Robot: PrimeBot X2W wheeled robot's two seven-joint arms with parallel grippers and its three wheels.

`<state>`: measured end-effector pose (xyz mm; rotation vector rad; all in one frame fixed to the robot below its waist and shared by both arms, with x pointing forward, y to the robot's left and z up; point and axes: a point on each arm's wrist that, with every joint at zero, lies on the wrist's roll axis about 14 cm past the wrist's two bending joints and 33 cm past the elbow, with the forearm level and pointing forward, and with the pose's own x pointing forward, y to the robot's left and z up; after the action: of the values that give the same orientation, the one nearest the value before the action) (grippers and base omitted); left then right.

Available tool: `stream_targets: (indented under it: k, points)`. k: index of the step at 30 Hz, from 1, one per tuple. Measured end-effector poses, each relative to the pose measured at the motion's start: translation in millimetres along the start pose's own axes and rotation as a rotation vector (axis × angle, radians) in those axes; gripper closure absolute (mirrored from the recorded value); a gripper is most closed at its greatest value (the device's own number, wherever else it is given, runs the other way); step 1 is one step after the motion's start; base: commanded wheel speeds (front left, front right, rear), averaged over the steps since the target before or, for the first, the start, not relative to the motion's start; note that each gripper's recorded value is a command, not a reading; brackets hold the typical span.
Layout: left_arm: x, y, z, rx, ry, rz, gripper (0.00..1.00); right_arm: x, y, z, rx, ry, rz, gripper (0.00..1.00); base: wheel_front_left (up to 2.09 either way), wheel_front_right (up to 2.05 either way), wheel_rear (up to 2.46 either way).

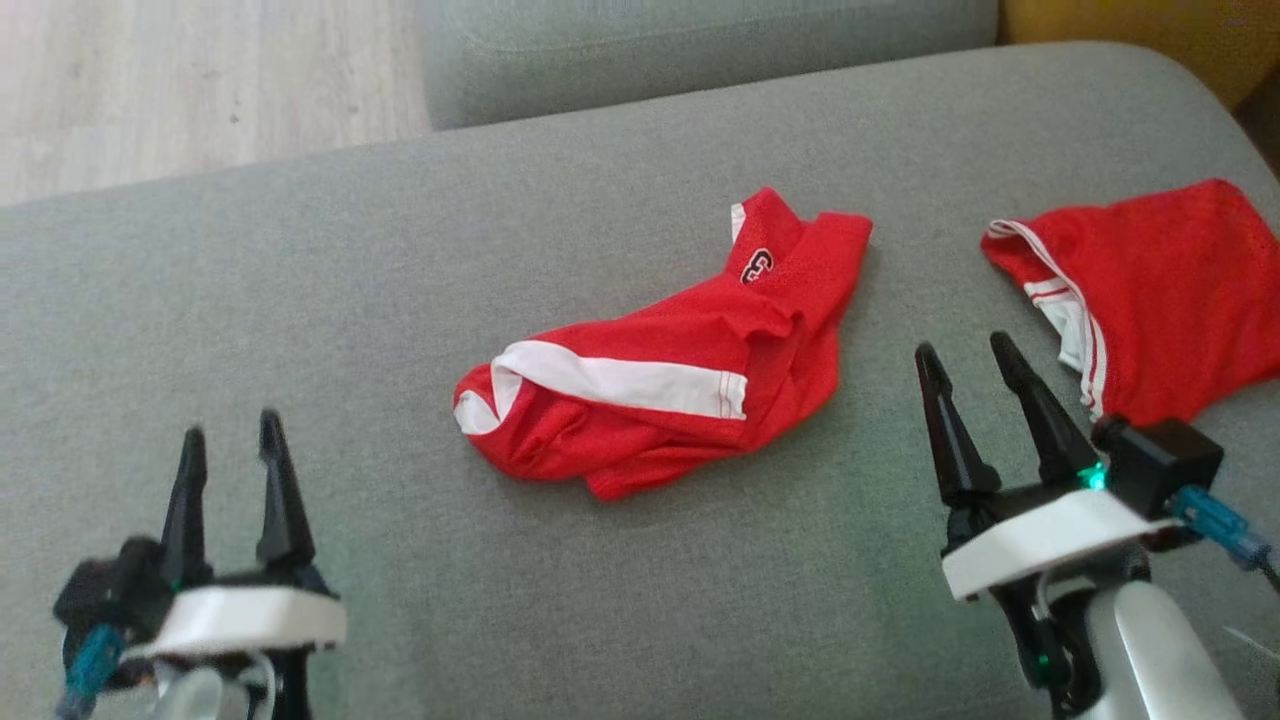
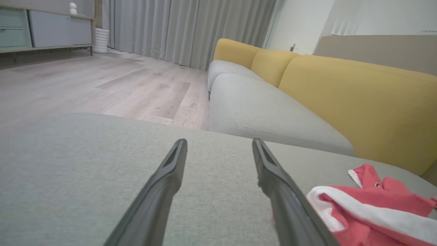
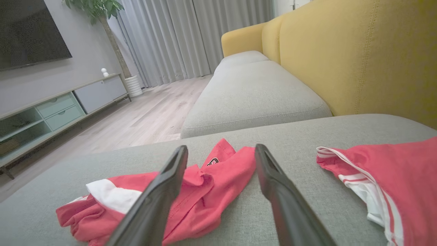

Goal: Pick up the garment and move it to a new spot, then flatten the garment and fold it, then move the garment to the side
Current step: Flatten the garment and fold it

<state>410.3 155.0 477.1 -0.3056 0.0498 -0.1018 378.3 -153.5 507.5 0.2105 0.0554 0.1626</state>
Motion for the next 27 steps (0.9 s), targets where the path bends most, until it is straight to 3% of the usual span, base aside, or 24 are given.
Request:
stream_targets:
  k: [6, 11, 14, 25, 26, 27]
  points:
    - [-25.5, 16.9, -3.8, 0.036, 0.007, 0.049, 0.00, -11.4, 6.1, -11.6, -0.005, 0.055, 0.018, 0.00, 0.00, 0.00, 0.00]
    - [-28.6, 12.7, -6.7, 0.031, 0.009, 0.045, 0.00, -9.2, 48.6, -39.4, 0.036, 0.183, 0.142, 0.00, 0.00, 0.00, 0.00]
    - [-28.6, 14.5, -10.6, 0.029, 0.018, 0.048, 0.00, 5.4, 74.6, -59.8, 0.050, 0.295, 0.226, 0.00, 0.00, 0.00, 0.00]
    - [-19.8, 28.7, -10.0, 0.027, 0.014, 0.080, 0.00, 36.8, 94.6, -114.8, 0.037, 0.562, 0.304, 0.00, 0.00, 0.00, 0.00]
    - [-20.4, 29.9, -11.1, 0.026, 0.017, 0.083, 0.00, 38.6, 97.0, -115.3, 0.039, 0.560, 0.311, 1.00, 0.00, 0.00, 0.00]
    - [-20.9, 31.1, -11.9, 0.029, 0.020, 0.086, 0.00, 40.6, 99.0, -114.5, 0.035, 0.554, 0.318, 1.00, 0.00, 0.00, 0.00]
